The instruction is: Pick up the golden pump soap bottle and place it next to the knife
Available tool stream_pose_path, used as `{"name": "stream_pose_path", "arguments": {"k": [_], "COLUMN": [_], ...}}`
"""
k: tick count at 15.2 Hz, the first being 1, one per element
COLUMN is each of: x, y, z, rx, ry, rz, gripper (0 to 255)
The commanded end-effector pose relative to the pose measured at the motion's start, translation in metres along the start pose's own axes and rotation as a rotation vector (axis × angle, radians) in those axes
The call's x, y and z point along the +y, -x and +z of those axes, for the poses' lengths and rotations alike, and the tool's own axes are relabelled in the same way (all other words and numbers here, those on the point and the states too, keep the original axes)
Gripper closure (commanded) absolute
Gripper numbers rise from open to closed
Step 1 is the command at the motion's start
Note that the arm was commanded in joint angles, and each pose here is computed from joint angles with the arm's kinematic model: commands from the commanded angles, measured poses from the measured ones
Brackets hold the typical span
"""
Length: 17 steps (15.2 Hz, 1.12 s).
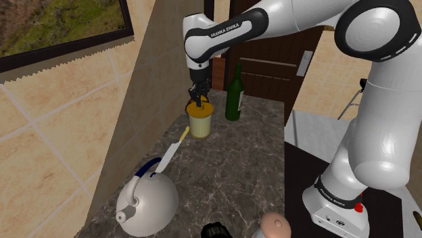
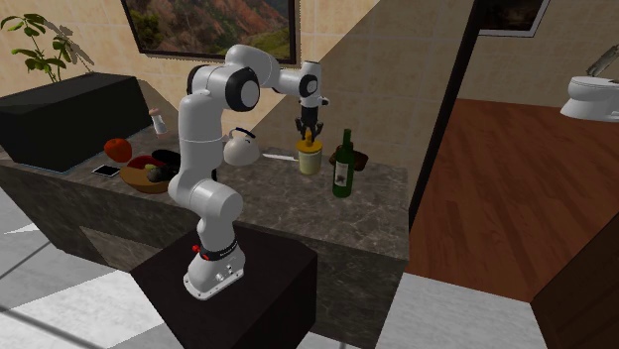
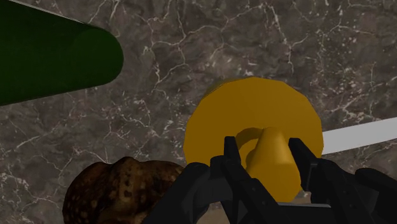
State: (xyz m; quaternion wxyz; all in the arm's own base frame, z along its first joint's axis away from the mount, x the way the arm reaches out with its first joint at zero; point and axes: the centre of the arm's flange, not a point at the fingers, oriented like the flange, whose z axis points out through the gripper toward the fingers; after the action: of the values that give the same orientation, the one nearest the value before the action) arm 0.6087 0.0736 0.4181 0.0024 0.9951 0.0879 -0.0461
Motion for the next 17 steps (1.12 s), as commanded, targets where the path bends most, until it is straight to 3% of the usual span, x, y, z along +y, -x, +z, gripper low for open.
{"name": "stream_pose_path", "arguments": {"k": [1,2,7,11,17], "x": [0.0,0.0,0.0,0.0,0.0], "y": [0.0,0.0,0.0,0.0,0.0], "z": [0.0,0.0,0.0,-0.05,-0.05], "rx": [0.001,0.001,0.001,0.001,0.001], "ry": [0.0,0.0,0.0,0.0,0.0], "rz": [0.0,0.0,0.0,0.0,0.0], "gripper": [255,0,0,0,0]}}
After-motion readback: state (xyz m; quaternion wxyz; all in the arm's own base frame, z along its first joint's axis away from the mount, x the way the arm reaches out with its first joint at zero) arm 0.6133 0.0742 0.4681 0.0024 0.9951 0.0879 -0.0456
